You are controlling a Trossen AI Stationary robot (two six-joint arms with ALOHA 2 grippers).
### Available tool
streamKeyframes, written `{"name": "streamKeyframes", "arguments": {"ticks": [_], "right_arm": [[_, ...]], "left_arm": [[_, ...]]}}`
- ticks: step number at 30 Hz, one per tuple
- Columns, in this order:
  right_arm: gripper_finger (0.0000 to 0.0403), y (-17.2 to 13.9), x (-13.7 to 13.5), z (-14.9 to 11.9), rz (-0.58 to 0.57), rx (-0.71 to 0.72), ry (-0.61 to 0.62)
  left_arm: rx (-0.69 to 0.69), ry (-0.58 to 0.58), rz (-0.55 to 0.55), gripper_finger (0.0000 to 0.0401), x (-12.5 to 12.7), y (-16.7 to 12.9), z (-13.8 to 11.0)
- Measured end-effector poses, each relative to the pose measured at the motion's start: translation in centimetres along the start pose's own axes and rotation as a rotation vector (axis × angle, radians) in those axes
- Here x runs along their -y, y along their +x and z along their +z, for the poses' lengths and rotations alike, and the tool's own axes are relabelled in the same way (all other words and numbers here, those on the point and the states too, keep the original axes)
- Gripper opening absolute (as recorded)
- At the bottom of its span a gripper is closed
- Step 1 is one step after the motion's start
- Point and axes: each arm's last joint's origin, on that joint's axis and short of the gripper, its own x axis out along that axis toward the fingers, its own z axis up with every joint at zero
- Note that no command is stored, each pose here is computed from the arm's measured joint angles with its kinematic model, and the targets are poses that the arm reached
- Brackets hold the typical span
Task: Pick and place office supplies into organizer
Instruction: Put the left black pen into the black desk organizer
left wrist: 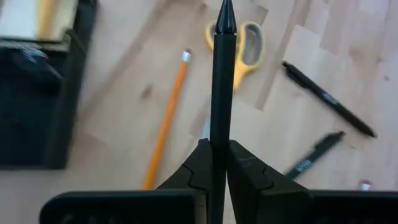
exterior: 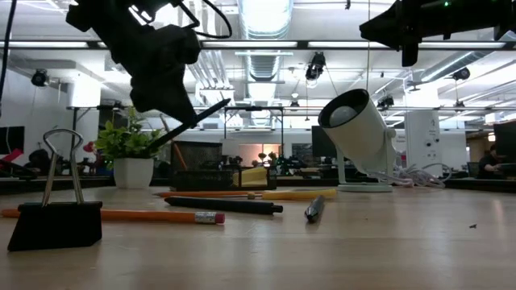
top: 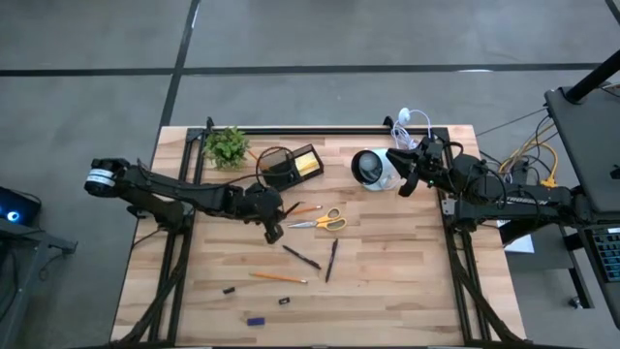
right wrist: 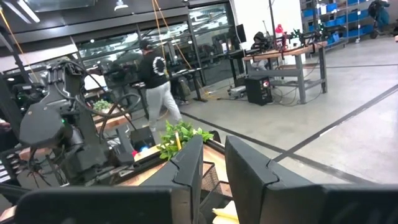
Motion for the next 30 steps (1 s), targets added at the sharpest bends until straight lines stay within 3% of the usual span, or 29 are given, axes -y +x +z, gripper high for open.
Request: {"name": "streamKeyframes", "arguments": {"ticks": [21, 30], "right_arm": [[0.0059, 0.0, -0.2, 0.8, 0.006, 0.023, 0.006], [0.0059, 0.0, -0.4, 1.6, 0.012, 0.044, 0.012]], "left_arm": [[0.340, -0.038, 0.101, 0.0012, -3.8, 0.5, 4.8], [0.429, -0.039, 0.195, 0.0012, -6.1, 0.3, 6.3]]}}
